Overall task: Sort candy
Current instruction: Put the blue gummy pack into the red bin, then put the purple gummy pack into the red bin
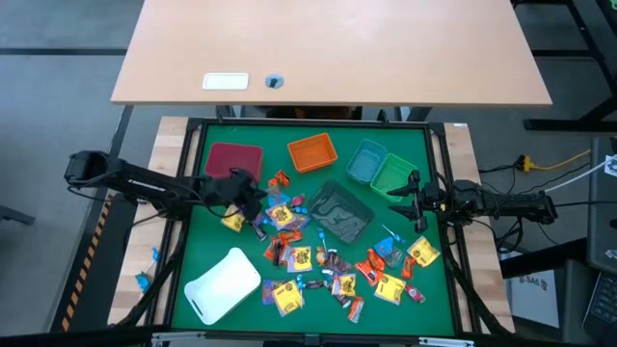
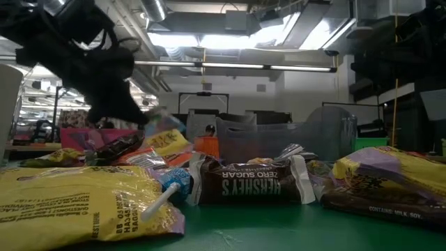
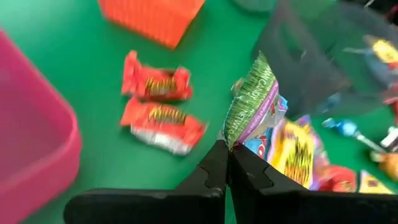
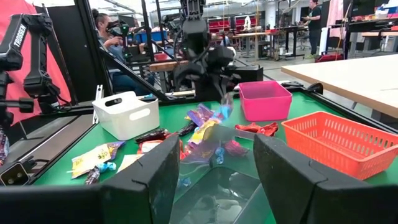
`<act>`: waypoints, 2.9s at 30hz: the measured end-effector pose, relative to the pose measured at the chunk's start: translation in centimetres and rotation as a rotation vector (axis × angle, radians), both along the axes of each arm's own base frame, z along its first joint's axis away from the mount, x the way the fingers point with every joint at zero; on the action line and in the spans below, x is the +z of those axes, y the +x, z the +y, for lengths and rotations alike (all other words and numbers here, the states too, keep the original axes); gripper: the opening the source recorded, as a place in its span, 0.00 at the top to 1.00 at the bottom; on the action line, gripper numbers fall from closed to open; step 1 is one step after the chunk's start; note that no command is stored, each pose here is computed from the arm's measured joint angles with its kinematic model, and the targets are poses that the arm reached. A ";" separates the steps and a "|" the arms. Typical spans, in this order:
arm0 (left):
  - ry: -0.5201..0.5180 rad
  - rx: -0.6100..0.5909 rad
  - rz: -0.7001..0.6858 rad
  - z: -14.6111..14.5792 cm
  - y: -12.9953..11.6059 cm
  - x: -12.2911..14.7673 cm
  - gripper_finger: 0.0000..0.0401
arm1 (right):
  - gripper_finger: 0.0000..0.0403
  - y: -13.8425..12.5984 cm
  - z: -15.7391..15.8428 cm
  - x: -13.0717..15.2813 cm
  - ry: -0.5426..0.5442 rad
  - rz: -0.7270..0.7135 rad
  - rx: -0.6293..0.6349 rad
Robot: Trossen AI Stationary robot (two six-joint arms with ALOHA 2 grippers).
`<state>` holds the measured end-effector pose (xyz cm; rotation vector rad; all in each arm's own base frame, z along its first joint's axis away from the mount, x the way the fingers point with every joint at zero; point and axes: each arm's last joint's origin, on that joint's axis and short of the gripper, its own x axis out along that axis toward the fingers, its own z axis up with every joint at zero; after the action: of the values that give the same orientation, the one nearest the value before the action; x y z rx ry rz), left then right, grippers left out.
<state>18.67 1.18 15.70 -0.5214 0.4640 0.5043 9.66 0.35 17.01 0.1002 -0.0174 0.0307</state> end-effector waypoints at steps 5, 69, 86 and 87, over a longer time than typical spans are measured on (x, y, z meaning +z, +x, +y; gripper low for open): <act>0.058 0.002 -0.058 0.7 0.0 1.9 1.00 | 0.49 0.0 0.0 0.0 0.000 0.001 -0.001; 0.041 -0.483 0.129 1.8 -2.9 6.7 0.66 | 0.49 0.0 0.0 0.0 0.000 0.001 -0.002; 0.335 -0.713 0.290 -4.5 -2.3 5.4 0.66 | 0.49 0.0 0.0 0.0 0.000 0.001 -0.001; 0.346 -0.719 0.319 -4.8 -2.2 5.1 0.66 | 0.49 0.0 0.0 0.0 0.000 0.001 -0.001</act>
<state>16.45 -3.61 20.79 0.0803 0.8056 -0.0364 9.66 0.34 17.00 0.1006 -0.0163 0.0291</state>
